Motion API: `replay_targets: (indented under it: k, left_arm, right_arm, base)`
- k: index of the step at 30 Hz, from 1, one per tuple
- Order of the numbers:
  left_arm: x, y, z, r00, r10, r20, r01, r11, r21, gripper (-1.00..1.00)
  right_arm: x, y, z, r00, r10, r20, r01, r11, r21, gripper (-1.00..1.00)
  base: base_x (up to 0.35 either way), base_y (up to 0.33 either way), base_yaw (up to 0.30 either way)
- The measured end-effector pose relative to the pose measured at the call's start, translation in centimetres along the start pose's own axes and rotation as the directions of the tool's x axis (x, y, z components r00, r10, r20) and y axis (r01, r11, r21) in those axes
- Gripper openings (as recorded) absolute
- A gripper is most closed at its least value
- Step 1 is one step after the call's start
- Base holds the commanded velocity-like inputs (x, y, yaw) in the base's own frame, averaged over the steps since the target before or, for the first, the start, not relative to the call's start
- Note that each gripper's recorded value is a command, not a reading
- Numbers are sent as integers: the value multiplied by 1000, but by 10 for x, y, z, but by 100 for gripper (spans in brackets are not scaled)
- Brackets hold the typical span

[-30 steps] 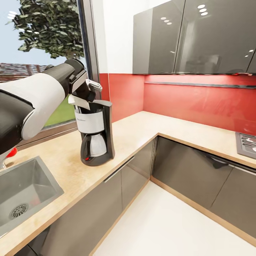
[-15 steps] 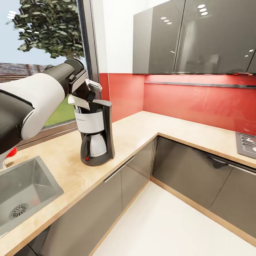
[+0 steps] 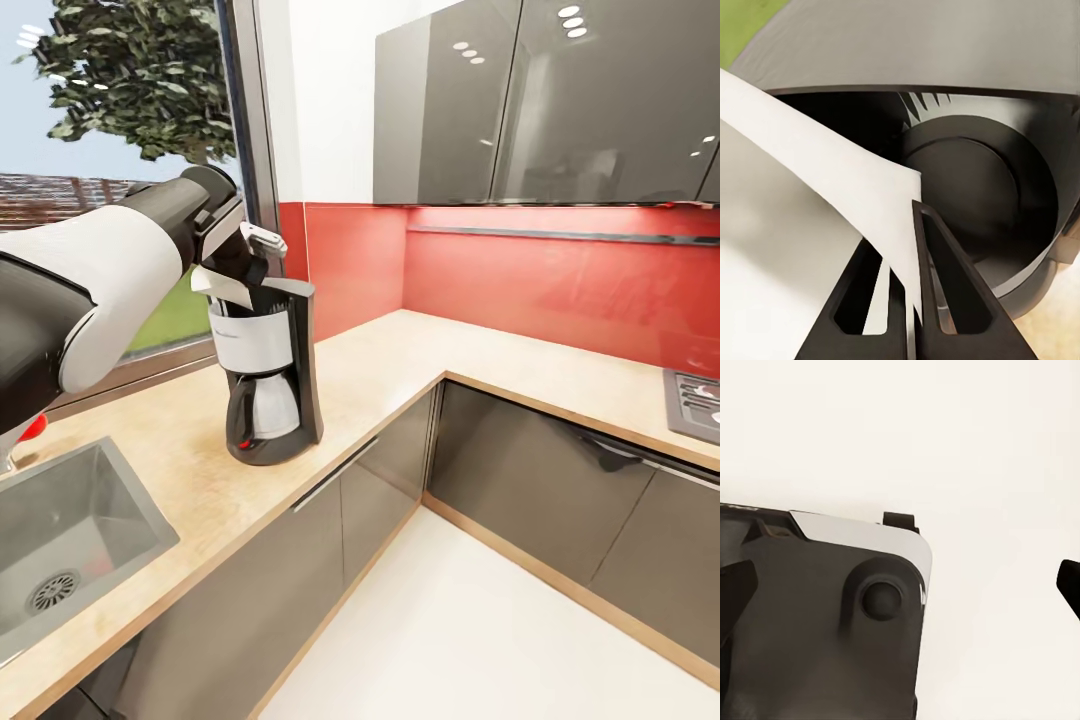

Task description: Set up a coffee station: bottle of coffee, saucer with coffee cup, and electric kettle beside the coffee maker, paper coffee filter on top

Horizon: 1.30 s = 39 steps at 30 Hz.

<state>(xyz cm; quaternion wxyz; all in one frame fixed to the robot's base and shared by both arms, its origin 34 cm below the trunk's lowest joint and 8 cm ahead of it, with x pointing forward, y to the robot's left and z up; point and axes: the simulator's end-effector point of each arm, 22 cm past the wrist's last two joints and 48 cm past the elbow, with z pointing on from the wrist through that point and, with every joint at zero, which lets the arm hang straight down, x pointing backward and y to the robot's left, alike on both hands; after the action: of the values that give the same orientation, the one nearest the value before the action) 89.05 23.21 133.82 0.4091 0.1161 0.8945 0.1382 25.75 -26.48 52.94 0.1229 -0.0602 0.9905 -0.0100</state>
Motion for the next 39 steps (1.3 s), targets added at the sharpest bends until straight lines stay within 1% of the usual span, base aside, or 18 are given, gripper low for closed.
replay_targets:
  k: [28, 39]
  left_arm:
    - [0, 1, 1, 1000, -1, -1, 1, 1000, -1, -100]
    - [4, -2, 12, 1000, 1, -14, -1, 1000, 4, -100]
  right_arm:
    - [0, 0, 0, 1000, -1, 0, 1, 1000, 0, 100]
    - [6, 1, 0, 1000, 0, -14, 0, 1000, -2, 100]
  base:
    - [0, 0, 0]
    - [0, 0, 0]
